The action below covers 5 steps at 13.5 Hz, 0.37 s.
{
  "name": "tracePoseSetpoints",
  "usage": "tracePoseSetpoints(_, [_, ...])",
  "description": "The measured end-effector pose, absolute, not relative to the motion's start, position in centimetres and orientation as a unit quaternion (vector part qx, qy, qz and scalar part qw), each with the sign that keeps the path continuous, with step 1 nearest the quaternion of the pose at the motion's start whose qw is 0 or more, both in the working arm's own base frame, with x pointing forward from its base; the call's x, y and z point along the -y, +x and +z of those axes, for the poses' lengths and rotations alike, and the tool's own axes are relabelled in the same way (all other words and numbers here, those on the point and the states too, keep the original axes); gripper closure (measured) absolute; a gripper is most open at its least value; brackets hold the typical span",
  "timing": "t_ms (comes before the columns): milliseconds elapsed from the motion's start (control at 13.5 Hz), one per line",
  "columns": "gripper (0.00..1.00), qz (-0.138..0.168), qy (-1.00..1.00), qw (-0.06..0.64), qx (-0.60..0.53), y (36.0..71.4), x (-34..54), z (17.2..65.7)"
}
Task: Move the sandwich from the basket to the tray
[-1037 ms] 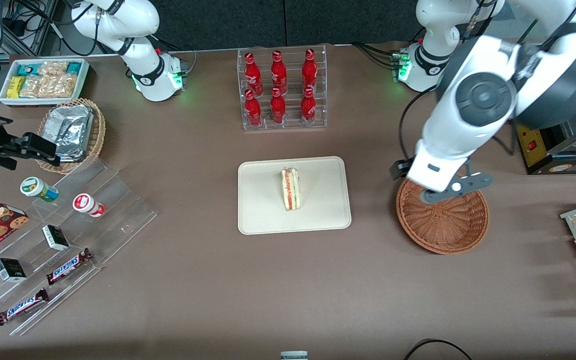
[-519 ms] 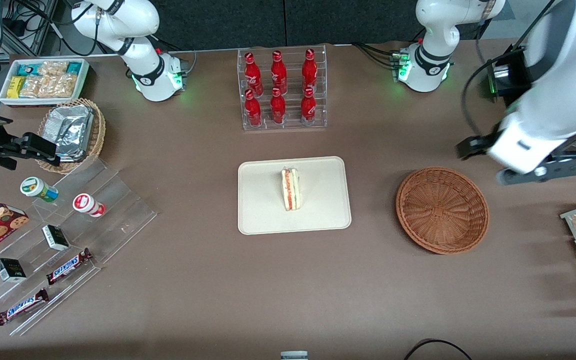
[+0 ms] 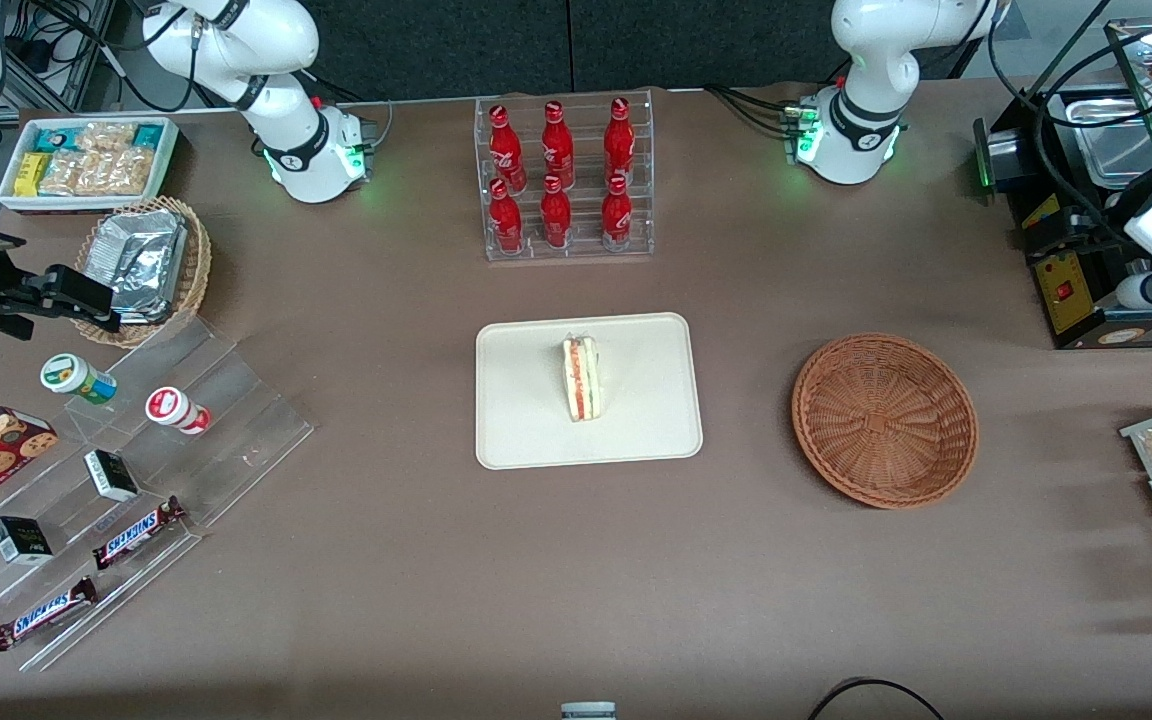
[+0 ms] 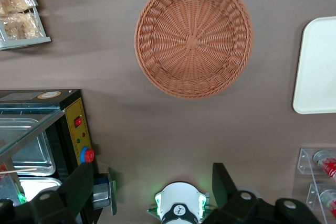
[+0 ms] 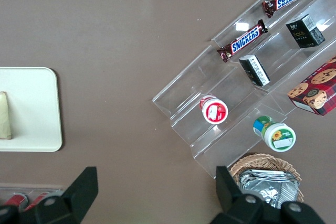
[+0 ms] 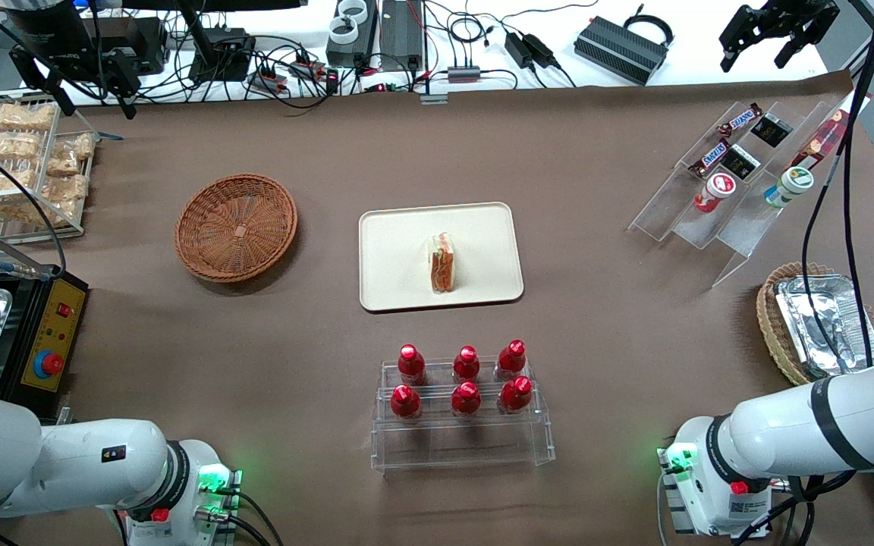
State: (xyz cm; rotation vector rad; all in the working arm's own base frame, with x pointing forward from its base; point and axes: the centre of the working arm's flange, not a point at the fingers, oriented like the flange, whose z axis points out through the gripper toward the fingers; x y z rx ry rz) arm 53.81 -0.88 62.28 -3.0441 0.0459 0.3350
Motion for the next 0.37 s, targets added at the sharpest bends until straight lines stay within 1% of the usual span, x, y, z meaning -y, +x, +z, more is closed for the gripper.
tracePoseSetpoints(222, [0.0, 0.119, -0.992, 0.042, -0.018, 52.4, 1.1, 61.9])
tracePoseSetpoints(370, [0.0, 0.118, -0.992, 0.042, -0.014, 51.9, 0.7, 62.1])
